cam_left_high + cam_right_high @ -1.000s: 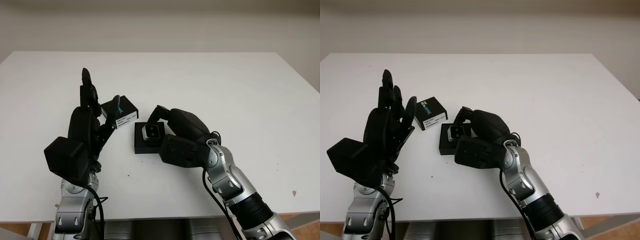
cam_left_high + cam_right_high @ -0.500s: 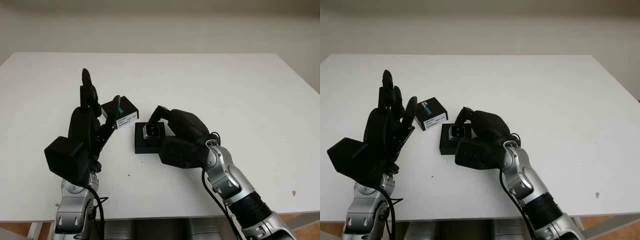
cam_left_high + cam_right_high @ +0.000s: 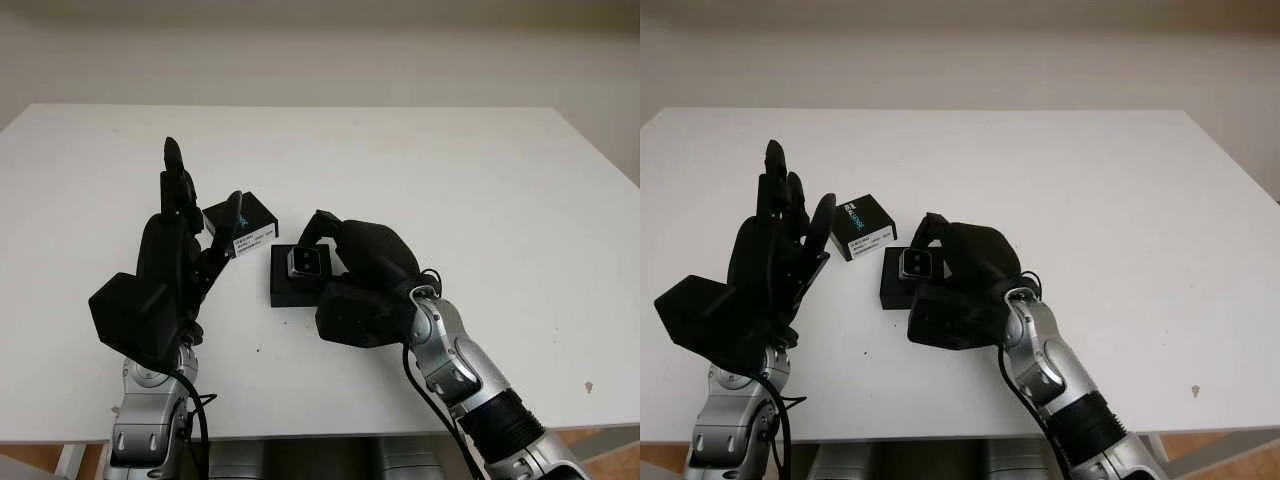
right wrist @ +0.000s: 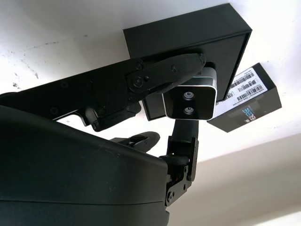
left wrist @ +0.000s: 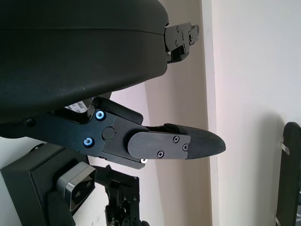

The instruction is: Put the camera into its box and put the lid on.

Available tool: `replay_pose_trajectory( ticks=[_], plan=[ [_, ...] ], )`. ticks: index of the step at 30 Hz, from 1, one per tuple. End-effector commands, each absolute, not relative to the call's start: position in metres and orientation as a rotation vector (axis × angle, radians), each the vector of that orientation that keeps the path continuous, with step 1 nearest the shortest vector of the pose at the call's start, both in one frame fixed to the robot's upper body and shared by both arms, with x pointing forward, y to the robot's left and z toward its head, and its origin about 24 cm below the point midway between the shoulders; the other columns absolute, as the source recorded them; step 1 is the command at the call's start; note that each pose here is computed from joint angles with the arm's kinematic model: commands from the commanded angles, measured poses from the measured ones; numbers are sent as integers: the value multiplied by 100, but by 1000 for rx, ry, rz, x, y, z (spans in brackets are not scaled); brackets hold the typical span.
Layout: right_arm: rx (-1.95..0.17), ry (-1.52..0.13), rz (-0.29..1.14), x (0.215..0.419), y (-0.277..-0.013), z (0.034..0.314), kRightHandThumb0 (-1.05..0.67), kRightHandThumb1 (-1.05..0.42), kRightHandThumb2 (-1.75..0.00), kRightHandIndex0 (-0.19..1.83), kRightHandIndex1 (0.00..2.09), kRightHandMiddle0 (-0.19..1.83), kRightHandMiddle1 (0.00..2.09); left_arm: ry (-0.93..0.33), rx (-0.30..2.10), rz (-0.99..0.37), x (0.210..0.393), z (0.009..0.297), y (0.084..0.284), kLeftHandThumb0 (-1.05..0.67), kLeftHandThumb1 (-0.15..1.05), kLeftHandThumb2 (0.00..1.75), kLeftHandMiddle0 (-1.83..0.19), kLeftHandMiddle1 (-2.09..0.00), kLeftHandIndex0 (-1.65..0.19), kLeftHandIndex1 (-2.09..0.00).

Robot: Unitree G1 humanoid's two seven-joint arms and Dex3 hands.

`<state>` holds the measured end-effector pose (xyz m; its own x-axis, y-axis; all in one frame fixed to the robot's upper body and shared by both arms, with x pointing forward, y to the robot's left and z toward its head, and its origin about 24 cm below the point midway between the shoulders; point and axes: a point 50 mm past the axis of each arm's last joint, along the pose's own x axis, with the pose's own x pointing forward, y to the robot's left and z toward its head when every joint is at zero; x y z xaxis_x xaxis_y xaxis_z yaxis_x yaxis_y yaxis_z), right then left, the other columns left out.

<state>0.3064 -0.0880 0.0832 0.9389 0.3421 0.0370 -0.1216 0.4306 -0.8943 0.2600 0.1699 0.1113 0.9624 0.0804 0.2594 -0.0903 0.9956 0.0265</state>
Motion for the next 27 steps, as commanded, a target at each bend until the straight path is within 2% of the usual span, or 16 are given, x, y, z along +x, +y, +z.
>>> replay_pose_trajectory(
  ticks=[1,7,12,13,15,17,19,22,27],
  plan=[
    [-1124,-207,273,304,-98,76,-40,-105,-13,47,6,42,209,-295,28,81,259,117,169,-72,105,34,19,0,19,0],
    [-1174,-231,263,301,-100,73,-39,-105,-14,49,7,41,209,-290,30,85,258,118,168,-72,105,34,19,0,19,0],
    [-1236,-258,278,299,-101,74,-43,-105,-13,47,6,30,208,-295,28,87,258,118,167,-72,105,34,19,0,19,0],
    [-1259,-262,289,299,-101,74,-45,-104,-11,45,5,25,198,-296,29,86,258,118,168,-72,105,34,19,0,19,0],
    [-1327,-258,316,298,-101,76,-53,-104,-7,35,3,11,153,-296,28,85,258,118,168,-72,105,33,19,0,19,0],
    [-1365,-262,326,297,-101,78,-61,-102,-5,21,3,17,77,-295,27,85,258,118,168,-71,105,33,19,0,19,0],
    [-1385,-279,323,296,-101,80,-65,-100,-5,15,3,21,43,-295,27,89,257,118,168,-72,105,33,19,0,19,0],
    [-1386,-288,327,295,-101,81,-67,-97,-5,7,2,20,25,-297,24,87,258,117,169,-72,105,31,19,0,19,0],
    [-1389,-280,337,294,-101,82,-67,-94,-4,4,2,21,18,-299,26,83,257,117,168,-72,105,31,19,0,19,0]
  ],
)
